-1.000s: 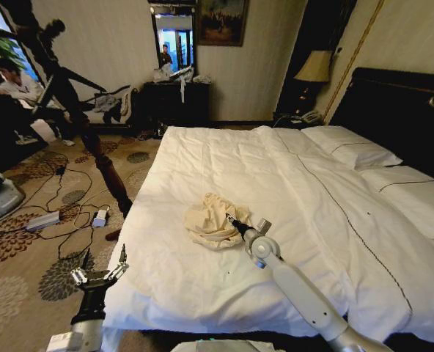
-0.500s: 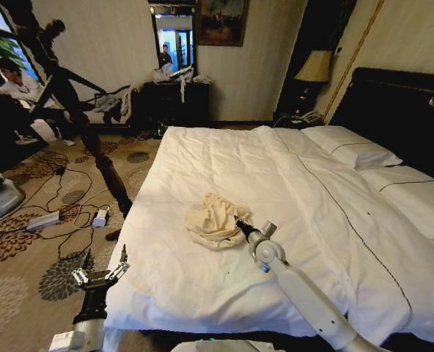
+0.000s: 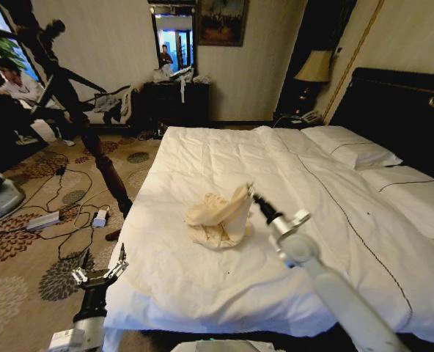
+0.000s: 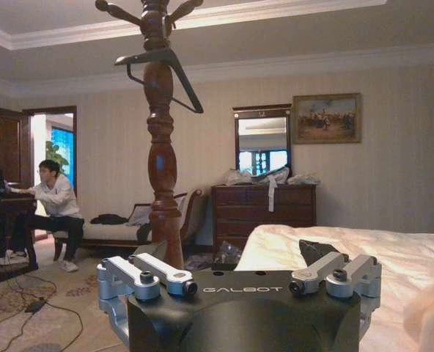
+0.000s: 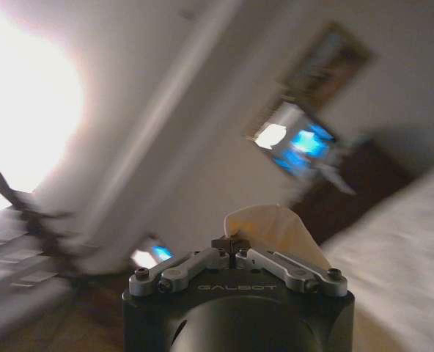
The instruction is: Pick up the clothes from the bed and hang them on the clothes hanger.
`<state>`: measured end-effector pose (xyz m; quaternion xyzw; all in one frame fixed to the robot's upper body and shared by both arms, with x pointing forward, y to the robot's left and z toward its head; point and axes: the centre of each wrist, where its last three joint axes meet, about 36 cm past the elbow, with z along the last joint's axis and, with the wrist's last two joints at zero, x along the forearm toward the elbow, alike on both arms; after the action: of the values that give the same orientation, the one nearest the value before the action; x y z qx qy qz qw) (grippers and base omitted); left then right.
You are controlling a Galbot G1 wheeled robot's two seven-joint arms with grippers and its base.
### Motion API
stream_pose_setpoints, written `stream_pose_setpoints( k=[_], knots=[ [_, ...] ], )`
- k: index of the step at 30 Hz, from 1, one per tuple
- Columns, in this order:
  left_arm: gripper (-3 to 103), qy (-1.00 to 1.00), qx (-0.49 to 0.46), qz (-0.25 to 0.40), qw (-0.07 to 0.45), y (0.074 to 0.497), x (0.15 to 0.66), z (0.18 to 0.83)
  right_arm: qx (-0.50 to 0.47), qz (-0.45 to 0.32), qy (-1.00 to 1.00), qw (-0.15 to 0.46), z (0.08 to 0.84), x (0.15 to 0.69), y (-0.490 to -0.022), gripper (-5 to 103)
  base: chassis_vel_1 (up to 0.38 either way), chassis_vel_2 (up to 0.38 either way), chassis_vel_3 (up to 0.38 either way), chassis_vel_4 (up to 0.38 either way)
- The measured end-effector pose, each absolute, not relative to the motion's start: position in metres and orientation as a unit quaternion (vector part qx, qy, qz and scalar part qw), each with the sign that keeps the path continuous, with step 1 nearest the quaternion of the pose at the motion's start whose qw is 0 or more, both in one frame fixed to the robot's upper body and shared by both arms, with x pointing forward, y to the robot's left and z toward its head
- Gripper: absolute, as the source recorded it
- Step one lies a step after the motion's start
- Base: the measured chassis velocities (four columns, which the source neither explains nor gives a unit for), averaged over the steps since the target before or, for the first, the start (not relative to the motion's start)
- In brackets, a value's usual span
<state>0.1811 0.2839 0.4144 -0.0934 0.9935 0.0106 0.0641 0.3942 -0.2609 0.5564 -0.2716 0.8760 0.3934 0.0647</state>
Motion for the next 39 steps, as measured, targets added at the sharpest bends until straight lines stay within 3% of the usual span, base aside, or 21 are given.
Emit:
stream_pose_setpoints(
  k=[7,17,25,32,39],
  knots=[
    [100,0.994,-0.09,0.009,0.066,0.282,0.182,0.413,-0.329,0.376,0.862,0.092,0.588,0.36,-0.26,0,0.0,0.0,0.0,0.0],
    [100,0.997,-0.053,0.009,0.055,0.278,0.182,0.402,-0.34,0.369,0.858,0.105,0.599,0.354,-0.263,0,0.0,0.0,0.0,0.0],
    [100,0.988,0.046,0.131,0.066,0.283,0.212,0.385,-0.373,0.355,0.849,0.121,0.612,0.34,-0.261,0,0.0,0.0,0.0,0.0],
    [100,0.972,0.126,0.146,0.138,0.236,0.269,0.357,-0.384,0.336,0.853,0.11,0.617,0.327,-0.262,0,0.0,0.0,0.0,0.0],
    [100,0.96,0.189,0.143,0.146,0.182,0.293,0.309,-0.378,0.32,0.862,0.107,0.622,0.322,-0.268,0,0.0,0.0,0.0,0.0]
  ],
)
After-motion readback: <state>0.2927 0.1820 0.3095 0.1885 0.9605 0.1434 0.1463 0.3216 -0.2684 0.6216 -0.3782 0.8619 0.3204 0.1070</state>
